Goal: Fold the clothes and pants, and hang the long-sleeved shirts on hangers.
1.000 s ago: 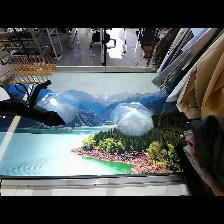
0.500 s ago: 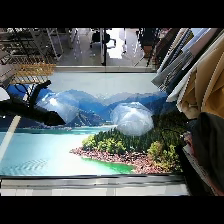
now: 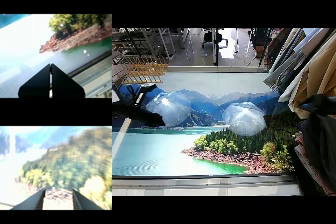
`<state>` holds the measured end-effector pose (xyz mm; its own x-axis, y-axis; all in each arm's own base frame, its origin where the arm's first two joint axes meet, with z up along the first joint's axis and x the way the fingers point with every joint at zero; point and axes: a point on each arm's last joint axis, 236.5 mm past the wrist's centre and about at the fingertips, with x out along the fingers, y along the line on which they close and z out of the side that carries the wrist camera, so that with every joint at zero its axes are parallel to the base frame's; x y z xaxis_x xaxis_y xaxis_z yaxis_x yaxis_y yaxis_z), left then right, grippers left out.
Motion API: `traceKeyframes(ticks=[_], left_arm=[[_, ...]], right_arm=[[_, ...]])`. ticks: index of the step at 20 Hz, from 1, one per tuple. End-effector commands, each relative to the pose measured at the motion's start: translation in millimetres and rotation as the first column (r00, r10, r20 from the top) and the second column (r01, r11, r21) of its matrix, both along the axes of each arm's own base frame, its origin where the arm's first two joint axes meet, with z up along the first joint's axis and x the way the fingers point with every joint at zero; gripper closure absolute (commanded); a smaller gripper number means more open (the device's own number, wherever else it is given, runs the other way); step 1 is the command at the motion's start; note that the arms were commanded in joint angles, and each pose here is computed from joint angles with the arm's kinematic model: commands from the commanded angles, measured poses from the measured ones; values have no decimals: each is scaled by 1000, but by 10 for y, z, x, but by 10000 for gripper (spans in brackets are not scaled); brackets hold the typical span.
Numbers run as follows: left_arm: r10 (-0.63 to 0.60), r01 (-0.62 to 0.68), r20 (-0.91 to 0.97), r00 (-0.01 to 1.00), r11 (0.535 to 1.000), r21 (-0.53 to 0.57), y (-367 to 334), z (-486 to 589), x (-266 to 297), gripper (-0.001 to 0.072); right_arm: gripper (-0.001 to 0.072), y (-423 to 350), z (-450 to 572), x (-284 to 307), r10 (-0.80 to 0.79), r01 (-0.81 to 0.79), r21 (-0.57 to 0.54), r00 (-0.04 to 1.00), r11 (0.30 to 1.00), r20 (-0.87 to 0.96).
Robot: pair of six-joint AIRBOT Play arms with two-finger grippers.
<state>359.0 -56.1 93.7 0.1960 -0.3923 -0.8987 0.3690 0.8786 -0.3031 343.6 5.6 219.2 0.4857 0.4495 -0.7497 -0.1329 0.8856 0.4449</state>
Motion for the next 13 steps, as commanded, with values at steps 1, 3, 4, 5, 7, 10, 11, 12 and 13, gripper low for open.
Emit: traceKeyframes(ticks=[1, 3, 4, 5, 7, 10, 11, 12, 13], left_arm=[[160, -160, 116, 980, 987, -10, 373, 179, 242, 692], [256, -242, 227, 940, 966, -87, 506, 456, 414, 692], [287, -270, 262, 921, 958, -98, 591, 538, 460, 692], [302, -286, 272, 914, 953, -98, 657, 560, 464, 692], [320, -305, 272, 908, 948, -97, 736, 559, 461, 692], [322, -307, 271, 907, 947, -97, 746, 559, 460, 692], [322, -307, 271, 907, 947, -97, 744, 559, 460, 692], [322, -307, 271, 907, 947, -97, 744, 559, 460, 692], [322, -307, 271, 907, 947, -97, 745, 559, 460, 692]], right_arm=[[386, 795, -251, 382, 277, -236, -239, 948, 942, 154], [408, 831, -265, 577, 430, -287, -474, 874, 833, 226], [528, 804, -188, 707, 461, -256, -555, 846, 792, 268], [603, 794, -93, 811, 465, -216, -584, 827, 782, 315], [620, 794, 64, 950, 443, -153, -584, 805, 797, 394], [620, 779, 207, 1063, 424, -96, -583, 781, 807, 458], [620, 776, 234, 1080, 420, -86, -583, 777, 808, 469], [620, 774, 257, 1095, 417, -77, -582, 772, 810, 479], [620, 773, 266, 1101, 416, -74, -582, 771, 810, 482]])
